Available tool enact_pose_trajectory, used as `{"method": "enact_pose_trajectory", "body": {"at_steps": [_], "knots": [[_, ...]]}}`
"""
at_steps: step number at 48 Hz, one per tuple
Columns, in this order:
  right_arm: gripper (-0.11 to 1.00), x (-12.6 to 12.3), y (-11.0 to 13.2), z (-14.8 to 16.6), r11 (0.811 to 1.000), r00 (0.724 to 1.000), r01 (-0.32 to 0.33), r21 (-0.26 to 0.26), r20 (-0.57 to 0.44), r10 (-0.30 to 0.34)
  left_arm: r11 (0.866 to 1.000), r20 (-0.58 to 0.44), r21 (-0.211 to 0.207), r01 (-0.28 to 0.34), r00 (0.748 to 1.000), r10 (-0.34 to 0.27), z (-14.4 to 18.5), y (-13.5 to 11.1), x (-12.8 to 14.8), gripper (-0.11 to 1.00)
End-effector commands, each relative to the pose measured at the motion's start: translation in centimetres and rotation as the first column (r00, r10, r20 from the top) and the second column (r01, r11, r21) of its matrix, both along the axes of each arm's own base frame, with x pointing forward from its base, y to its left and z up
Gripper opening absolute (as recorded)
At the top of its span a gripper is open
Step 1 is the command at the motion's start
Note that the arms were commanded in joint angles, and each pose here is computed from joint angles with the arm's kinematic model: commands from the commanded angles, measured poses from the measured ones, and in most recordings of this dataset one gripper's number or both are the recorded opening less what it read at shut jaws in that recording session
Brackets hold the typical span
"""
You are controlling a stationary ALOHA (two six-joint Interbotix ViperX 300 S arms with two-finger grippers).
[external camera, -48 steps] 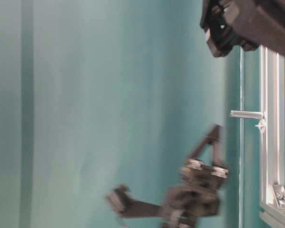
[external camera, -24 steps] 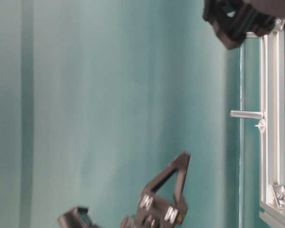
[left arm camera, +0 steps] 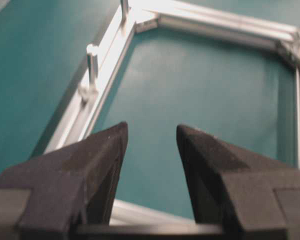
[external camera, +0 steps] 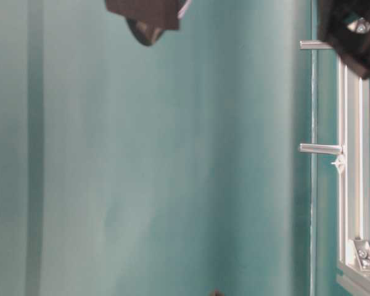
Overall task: Move the cable alternately left and right between 8 closely spaced pins so it hooks onto each one.
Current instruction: 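Lower the right gripper onto the white cable's plug and grasp it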
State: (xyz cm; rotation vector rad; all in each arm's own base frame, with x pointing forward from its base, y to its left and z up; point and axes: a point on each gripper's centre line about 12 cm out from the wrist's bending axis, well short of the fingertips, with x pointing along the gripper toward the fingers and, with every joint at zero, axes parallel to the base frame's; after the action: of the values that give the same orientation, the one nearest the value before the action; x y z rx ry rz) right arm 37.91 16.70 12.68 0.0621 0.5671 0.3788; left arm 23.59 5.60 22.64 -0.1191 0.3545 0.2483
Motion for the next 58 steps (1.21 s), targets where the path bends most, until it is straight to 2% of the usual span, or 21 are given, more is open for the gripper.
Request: {"method": "enact_pose_trajectory", "body": {"at_steps": [1,3,12,18,27,41,58], "knots": [[0.15,0.6,0.3,0.7,1.000,1.000,0.002,0.004,0.008,-0.002,1.000,0.020,0.001,0.006,1.000,-0.006,0.7,-0.3,-0.9,0.46],[0.21,0.7,0.3,0.2,1.000,1.000,0.003,-0.004,-0.008,-0.003,1.000,0.030,0.001,0.006,1.000,-0.006,0.8,-0.5,-1.5,0.46],[0.20,1.6,0.7,-0.5,1.000,0.999,0.010,-0.013,-0.037,-0.011,1.000,0.092,0.006,0.005,0.996,-0.006,1.0,-1.2,-4.5,0.40],[0.20,2.1,0.9,-0.6,1.000,0.998,0.010,-0.023,-0.055,-0.012,1.000,0.107,-0.011,0.004,0.994,-0.002,0.9,-1.6,-6.1,0.36],[0.23,2.8,1.0,-0.1,0.998,0.993,0.018,-0.058,-0.115,-0.025,0.999,0.075,-0.041,0.005,0.997,-0.002,0.5,-2.1,-7.7,0.35],[0.42,3.4,0.7,0.3,0.997,0.991,0.028,-0.070,-0.127,-0.037,0.999,0.059,-0.054,0.003,0.998,0.001,-0.2,-2.2,-8.0,0.35],[0.42,4.4,0.4,-1.1,0.994,0.981,0.038,-0.105,-0.188,-0.057,0.999,0.063,-0.052,0.003,0.998,0.000,-0.5,-2.3,-8.3,0.35]]}}
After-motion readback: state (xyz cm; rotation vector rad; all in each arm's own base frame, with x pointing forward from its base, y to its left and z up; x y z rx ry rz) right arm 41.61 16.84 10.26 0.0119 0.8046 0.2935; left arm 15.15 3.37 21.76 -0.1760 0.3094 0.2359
